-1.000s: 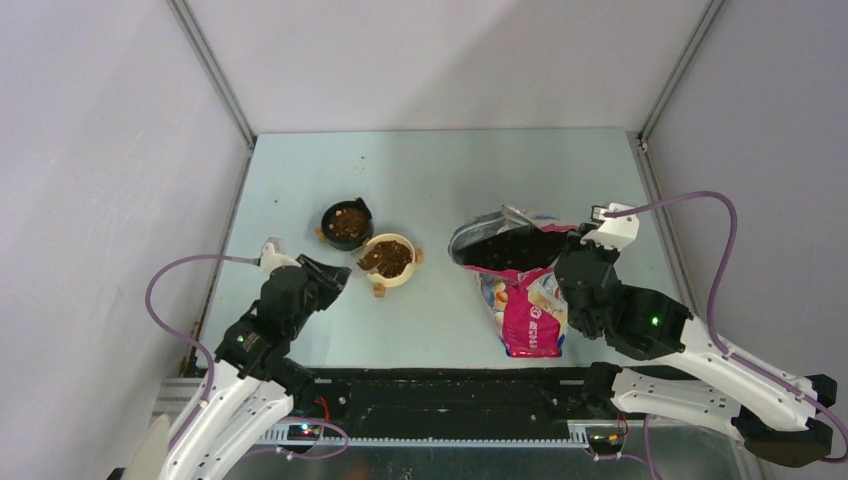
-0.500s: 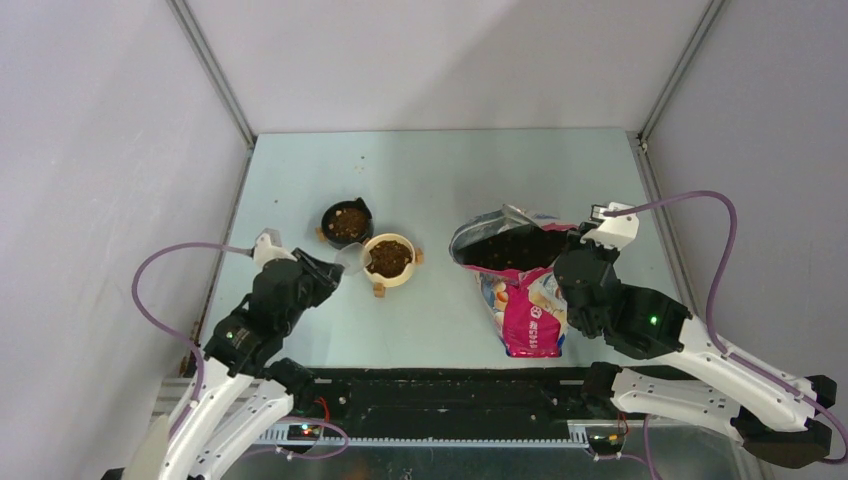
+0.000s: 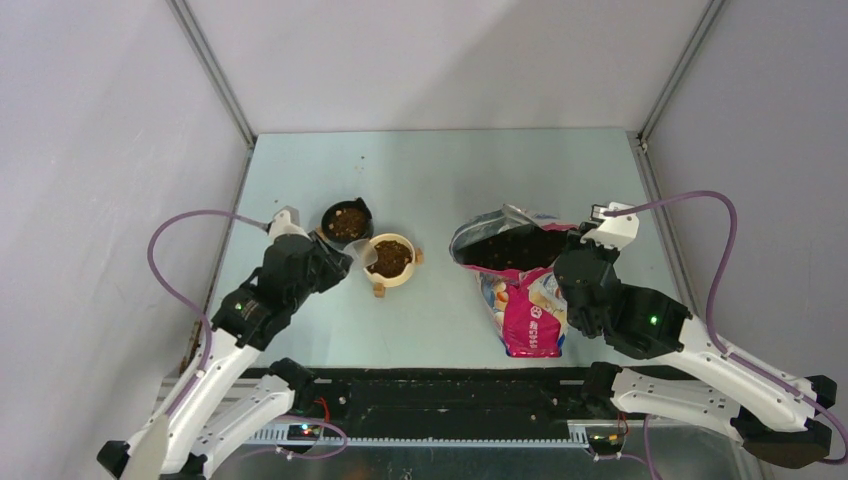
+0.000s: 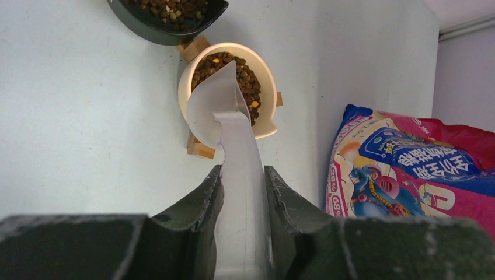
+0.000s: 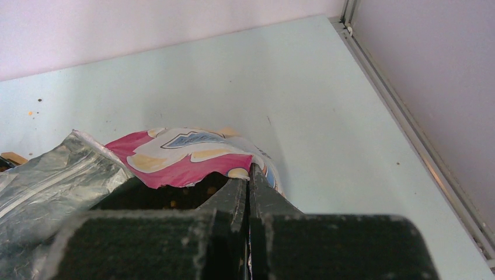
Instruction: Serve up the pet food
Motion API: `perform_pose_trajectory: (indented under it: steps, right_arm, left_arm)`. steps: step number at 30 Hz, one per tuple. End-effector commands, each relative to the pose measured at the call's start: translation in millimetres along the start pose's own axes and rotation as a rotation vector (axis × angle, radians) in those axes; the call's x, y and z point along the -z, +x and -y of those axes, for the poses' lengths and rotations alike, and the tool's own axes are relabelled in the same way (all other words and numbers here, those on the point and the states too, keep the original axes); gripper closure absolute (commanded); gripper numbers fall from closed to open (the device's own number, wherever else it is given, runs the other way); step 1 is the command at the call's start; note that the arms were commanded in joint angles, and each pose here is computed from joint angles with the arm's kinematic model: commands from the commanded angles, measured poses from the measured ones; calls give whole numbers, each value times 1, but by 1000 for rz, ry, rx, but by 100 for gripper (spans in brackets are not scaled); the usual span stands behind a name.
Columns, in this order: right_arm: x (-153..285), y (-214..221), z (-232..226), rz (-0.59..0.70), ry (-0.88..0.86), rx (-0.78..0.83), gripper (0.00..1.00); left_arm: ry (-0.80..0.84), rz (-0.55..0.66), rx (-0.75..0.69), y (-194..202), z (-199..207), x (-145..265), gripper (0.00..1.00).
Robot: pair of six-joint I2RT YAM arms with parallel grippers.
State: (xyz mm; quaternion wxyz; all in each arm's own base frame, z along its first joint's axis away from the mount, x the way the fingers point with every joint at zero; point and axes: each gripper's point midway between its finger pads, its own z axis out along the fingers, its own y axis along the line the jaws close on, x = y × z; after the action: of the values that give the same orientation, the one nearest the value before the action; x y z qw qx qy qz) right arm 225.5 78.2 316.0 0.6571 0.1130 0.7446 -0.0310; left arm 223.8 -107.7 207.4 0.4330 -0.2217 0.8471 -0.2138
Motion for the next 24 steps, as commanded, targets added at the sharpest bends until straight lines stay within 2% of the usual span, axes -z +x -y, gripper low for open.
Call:
perform_pose_trajectory:
  steps: [1, 6, 11, 16, 19, 24]
  right_arm:
    - [2, -35, 7, 79, 50, -176, 100]
    - [1, -35, 6, 76, 46, -177, 100]
    - [0, -34, 4, 68, 35, -177, 100]
    - [0, -34, 3, 65, 27, -177, 100]
    - [0, -33, 2, 61, 23, -174, 100]
    - [-3, -30, -2, 51, 17, -164, 100]
  left_arm:
    - [72, 30, -56, -19, 22, 11, 100]
    - [186, 52, -48, -32, 46, 31, 100]
    - [557, 74, -53, -41, 110, 71, 100]
    - [817, 60, -43, -45, 149, 112, 100]
    - [980, -17, -45, -37, 175, 129, 100]
    - [1077, -230, -34, -17, 197, 129, 100]
